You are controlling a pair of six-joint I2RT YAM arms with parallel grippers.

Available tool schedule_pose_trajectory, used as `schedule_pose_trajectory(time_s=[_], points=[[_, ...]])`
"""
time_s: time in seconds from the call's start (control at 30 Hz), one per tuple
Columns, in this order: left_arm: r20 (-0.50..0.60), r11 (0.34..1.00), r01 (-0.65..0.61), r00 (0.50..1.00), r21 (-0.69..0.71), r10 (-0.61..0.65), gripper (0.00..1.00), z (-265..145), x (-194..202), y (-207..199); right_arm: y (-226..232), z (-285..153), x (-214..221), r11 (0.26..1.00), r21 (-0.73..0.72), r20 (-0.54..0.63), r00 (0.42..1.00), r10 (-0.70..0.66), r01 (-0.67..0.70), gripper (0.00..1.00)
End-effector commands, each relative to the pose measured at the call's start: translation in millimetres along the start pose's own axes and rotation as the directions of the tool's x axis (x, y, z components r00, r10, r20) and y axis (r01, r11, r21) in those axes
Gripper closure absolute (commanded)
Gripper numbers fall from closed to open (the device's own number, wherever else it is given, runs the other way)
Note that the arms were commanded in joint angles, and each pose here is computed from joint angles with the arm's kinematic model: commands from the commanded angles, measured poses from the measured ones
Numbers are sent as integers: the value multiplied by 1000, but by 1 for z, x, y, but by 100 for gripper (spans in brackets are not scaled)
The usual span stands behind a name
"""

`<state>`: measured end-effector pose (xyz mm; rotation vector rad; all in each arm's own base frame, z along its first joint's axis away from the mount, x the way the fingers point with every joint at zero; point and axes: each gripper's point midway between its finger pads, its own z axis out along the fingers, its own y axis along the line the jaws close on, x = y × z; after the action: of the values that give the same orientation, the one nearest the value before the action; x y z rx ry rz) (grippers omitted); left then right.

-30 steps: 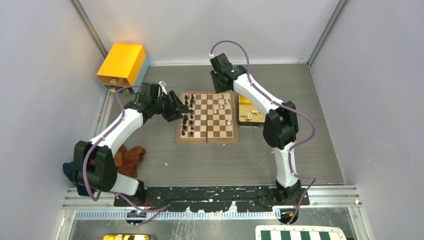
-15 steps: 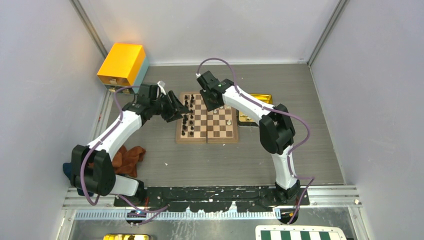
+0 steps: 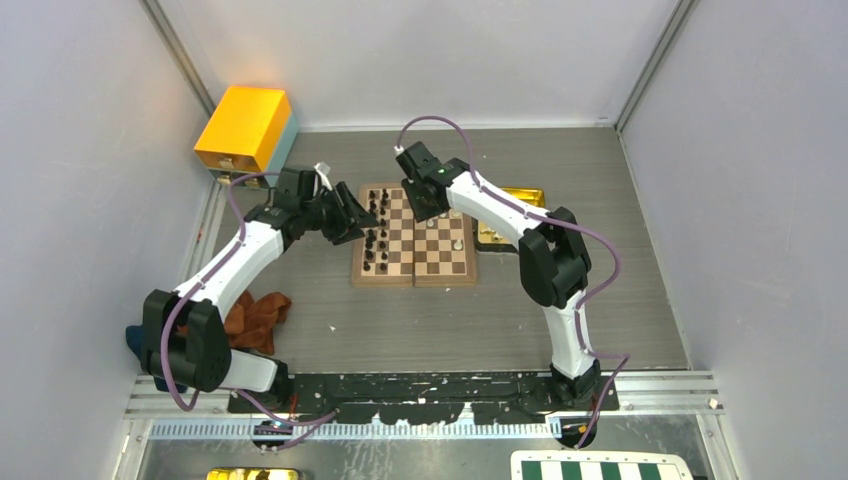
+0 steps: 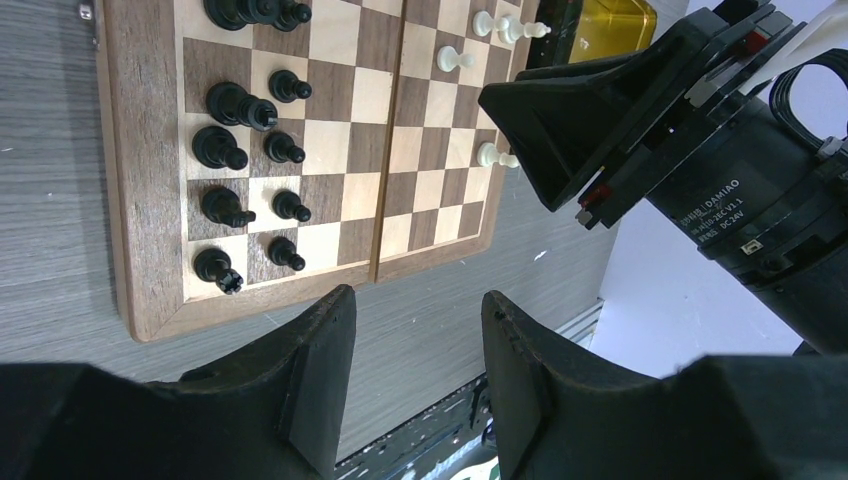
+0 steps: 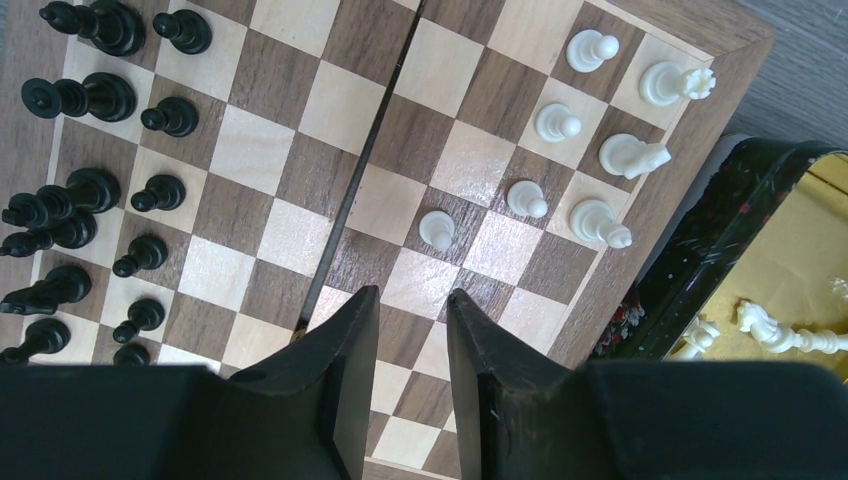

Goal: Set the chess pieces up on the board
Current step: Adjust the chess piece on the chessboard.

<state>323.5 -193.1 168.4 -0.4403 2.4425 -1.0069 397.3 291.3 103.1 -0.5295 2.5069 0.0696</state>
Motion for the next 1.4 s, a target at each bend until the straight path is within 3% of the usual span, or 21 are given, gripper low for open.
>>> schedule_pose_trajectory(time_s=[0.0, 0.97, 1.37], points=[[30, 999, -30, 999, 30, 29, 50, -9, -6, -10, 2, -3, -19, 1000, -14, 62, 998, 19, -18, 63], [18, 1000, -18, 1000, 16, 17, 50, 2, -9, -5, -7, 25, -14, 998, -40, 20, 999, 51, -50, 64], [15, 1000, -16, 1000, 14, 16, 50, 5, -10, -4, -9, 30, -14, 997, -46, 10, 998, 56, -55, 68]])
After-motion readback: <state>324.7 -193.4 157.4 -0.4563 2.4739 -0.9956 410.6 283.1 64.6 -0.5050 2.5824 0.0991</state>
